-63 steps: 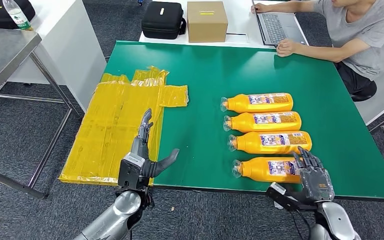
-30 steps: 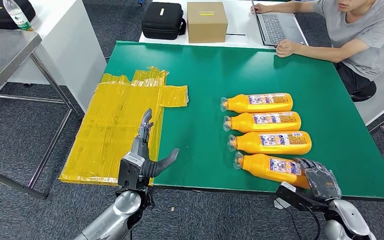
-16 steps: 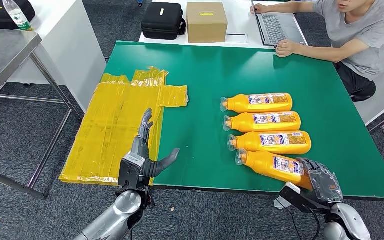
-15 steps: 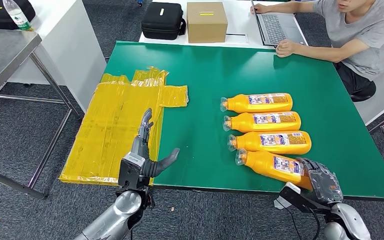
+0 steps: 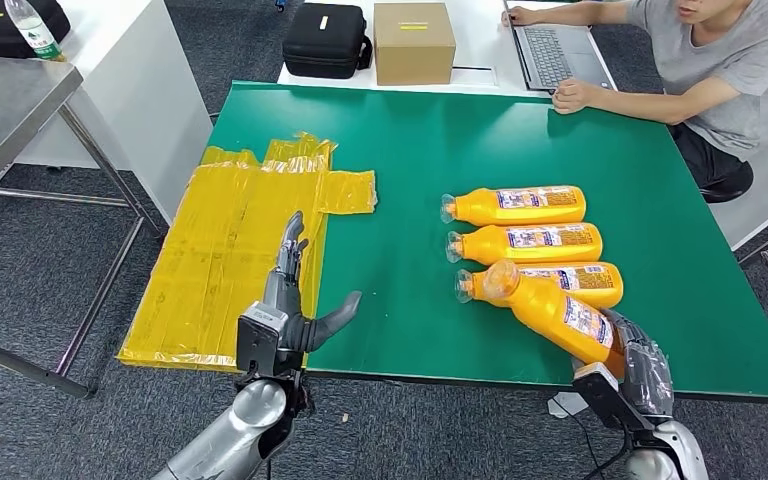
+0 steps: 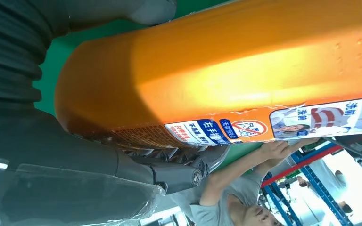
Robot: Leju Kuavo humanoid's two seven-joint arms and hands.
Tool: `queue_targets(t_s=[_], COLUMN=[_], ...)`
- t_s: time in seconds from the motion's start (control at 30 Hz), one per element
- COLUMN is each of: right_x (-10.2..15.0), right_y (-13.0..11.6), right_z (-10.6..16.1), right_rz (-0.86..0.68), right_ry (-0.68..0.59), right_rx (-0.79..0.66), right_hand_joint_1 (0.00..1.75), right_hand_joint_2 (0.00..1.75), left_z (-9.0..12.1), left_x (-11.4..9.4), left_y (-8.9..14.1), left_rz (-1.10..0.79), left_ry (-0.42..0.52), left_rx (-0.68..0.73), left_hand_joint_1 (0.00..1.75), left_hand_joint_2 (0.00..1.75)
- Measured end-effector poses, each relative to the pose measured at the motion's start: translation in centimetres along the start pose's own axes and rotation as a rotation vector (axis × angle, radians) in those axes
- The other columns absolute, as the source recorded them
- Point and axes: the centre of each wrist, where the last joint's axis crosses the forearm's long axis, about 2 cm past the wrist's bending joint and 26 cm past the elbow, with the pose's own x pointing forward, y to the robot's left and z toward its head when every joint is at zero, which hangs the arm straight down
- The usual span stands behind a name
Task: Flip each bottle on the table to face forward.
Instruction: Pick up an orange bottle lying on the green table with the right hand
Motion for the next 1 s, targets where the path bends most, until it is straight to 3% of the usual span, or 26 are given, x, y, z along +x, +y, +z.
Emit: queue_targets(t_s=[0.5,0.7,1.0], right_x=[1.3,2.3,4.8], right_y=[1.5,1.6,2.1], right_z=[-0.1,-0.6,-1.8], right_rz=[-0.102,-0.113,-0.136], right_ry=[-0.021,-0.049,-0.13], right_rx=[-0.231,-0.328,-0.368], right_hand_joint_1=[1.75,1.75,1.75], right_hand_joint_2=[1.75,1.75,1.75], left_z=[-1.0,-1.2,-1.1], left_x=[0.8,0.8,0.8], left_y=[0.4,0.1,-1.8], left_rz=[-0.013,0.095,0.295], left_ry=[-0.033,0.059,0.232], left_rx=[0.086,0.155,0.136], left_hand_joint_1=[0.0,0.0,0.0], left_hand_joint_2=[1.75,1.75,1.75])
